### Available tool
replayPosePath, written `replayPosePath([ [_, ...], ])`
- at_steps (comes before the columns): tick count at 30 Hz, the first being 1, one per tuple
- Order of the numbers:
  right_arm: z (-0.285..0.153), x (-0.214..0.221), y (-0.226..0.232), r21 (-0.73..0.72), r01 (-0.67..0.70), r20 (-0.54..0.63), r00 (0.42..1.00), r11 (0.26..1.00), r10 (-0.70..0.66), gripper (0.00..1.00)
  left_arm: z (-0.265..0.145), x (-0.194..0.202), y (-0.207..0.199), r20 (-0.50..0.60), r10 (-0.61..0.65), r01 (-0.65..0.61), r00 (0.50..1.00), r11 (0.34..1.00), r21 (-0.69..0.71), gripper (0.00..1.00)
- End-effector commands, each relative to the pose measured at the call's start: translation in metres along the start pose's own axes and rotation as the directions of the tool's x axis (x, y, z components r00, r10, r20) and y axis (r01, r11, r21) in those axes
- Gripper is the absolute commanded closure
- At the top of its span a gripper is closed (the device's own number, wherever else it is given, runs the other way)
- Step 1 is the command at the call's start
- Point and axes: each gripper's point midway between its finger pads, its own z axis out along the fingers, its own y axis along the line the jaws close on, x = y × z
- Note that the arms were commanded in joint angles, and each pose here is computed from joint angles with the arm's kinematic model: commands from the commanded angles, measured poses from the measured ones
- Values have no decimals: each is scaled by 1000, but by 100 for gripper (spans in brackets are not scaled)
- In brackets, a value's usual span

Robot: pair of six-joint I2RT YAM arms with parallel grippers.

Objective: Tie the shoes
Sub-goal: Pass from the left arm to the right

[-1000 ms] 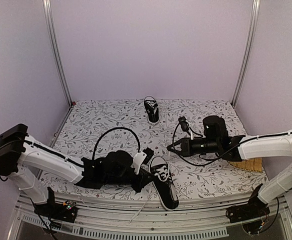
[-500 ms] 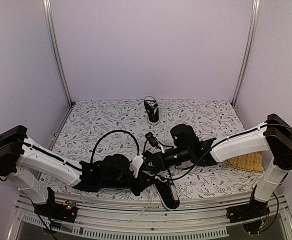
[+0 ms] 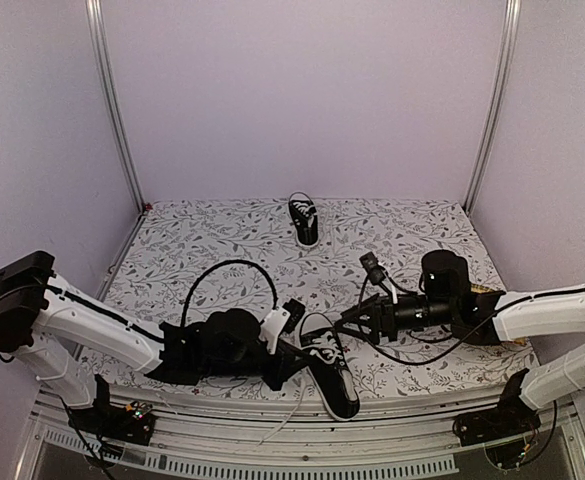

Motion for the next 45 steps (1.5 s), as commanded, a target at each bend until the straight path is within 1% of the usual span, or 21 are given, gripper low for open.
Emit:
replayPosePath([
  [1, -6, 22, 15, -39, 94, 16, 995, 995, -94, 30, 0, -1, -6, 11, -19, 19, 1000, 1000, 9, 100],
  [10, 15, 33, 15, 55, 207, 32, 977, 977, -209, 29, 5, 0, -8, -7, -38, 38, 999, 999, 7, 100],
  [17, 40, 54, 9, 97, 264, -36, 964, 960, -262, 28, 5, 0, -8, -6, -43, 43, 999, 999, 8, 100],
  [28, 72, 72, 7, 147, 319, -92, 947, 936, -308, 28, 5, 0, -6, -6, -50, 50, 999, 999, -3, 100],
  [33, 80, 77, -3, 232, 324, -102, 946, 917, -308, 29, 5, -1, -7, -3, -54, 54, 999, 999, -3, 100],
  [38, 81, 82, -17, 383, 325, -121, 946, 864, -302, 30, 5, -2, -7, 1, -56, 56, 998, 998, -5, 100],
  [40, 78, 81, -25, 447, 285, -104, 958, 848, -267, 32, 5, -2, -7, 1, -55, 55, 998, 998, -4, 100],
  [43, 73, 83, -31, 497, 249, -87, 968, 832, -237, 35, 6, 0, -6, -2, -58, 58, 998, 998, -8, 100],
  [45, 68, 83, -33, 521, 226, -72, 972, 823, -222, 43, 5, 0, -6, -3, -57, 57, 998, 998, -10, 100],
])
